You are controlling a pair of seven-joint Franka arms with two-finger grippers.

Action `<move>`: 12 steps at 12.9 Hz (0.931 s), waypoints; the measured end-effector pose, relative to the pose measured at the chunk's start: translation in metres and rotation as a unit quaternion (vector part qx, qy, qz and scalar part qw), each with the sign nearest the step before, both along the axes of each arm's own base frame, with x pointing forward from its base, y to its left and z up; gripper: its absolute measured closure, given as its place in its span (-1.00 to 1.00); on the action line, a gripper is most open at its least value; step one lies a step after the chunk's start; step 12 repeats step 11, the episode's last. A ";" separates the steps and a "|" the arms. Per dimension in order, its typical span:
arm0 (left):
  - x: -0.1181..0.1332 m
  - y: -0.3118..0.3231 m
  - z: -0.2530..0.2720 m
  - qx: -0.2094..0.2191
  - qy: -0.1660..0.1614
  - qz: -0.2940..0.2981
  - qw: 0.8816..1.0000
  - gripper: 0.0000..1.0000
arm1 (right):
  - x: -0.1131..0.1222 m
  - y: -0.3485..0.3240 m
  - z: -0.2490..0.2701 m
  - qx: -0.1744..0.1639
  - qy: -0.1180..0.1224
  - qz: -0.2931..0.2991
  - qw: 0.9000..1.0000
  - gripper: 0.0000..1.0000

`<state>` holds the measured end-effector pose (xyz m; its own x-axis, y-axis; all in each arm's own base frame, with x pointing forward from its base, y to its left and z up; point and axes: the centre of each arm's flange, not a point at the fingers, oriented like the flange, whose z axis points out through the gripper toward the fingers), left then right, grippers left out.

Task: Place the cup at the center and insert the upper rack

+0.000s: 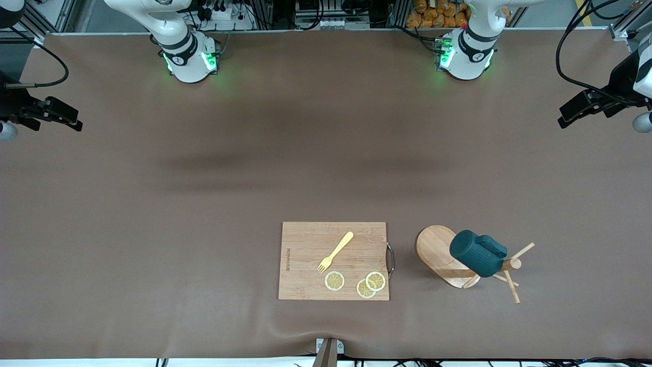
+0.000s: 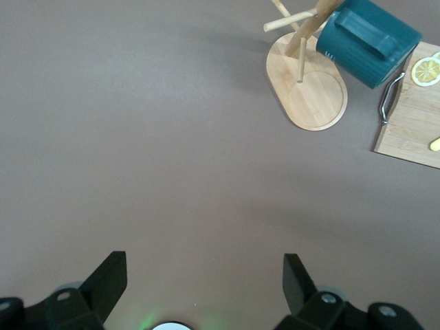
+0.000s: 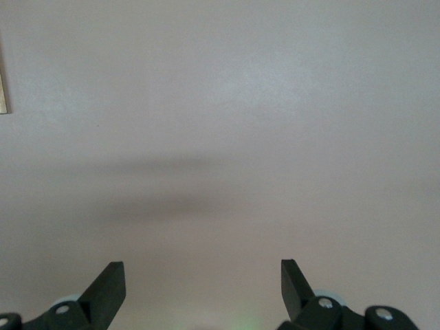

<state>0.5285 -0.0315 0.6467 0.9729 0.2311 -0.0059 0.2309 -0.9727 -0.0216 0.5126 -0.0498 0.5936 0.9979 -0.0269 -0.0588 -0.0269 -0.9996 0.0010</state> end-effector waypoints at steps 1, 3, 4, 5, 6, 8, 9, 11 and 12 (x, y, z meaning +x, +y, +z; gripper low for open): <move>0.000 0.000 0.000 -0.001 -0.002 0.000 1.000 -1.00 | 0.000 0.000 0.000 0.000 0.000 0.000 1.000 -1.00; 0.002 -0.001 0.002 -0.001 -0.010 -0.001 1.000 -1.00 | 0.000 0.000 0.000 0.000 -0.001 0.000 1.000 -1.00; 0.003 -0.002 0.002 -0.001 -0.013 -0.002 1.000 -1.00 | 0.000 0.000 0.000 0.000 -0.001 0.001 1.000 -1.00; 0.003 -0.003 0.002 -0.002 -0.015 -0.003 1.000 -1.00 | 0.000 0.000 0.000 0.000 -0.001 0.001 1.000 -1.00; 0.003 -0.005 0.002 -0.002 -0.015 -0.004 1.000 -1.00 | 0.000 0.000 0.000 0.000 -0.001 0.001 1.000 -1.00; 0.003 -0.008 0.002 -0.002 -0.015 -0.008 1.000 -1.00 | 0.000 0.000 0.000 0.000 -0.001 0.002 1.000 -1.00; 0.003 -0.011 0.002 -0.002 -0.015 -0.010 1.000 -1.00 | 0.000 0.000 0.000 0.000 -0.001 0.002 1.000 -1.00; 0.002 -0.015 0.002 -0.002 -0.015 -0.014 1.000 -1.00 | 0.001 0.000 0.001 0.000 -0.004 0.003 1.000 -1.00; 0.002 -0.015 0.002 -0.002 -0.015 -0.014 1.000 -1.00 | 0.001 0.000 0.001 0.000 -0.004 0.003 1.000 -1.00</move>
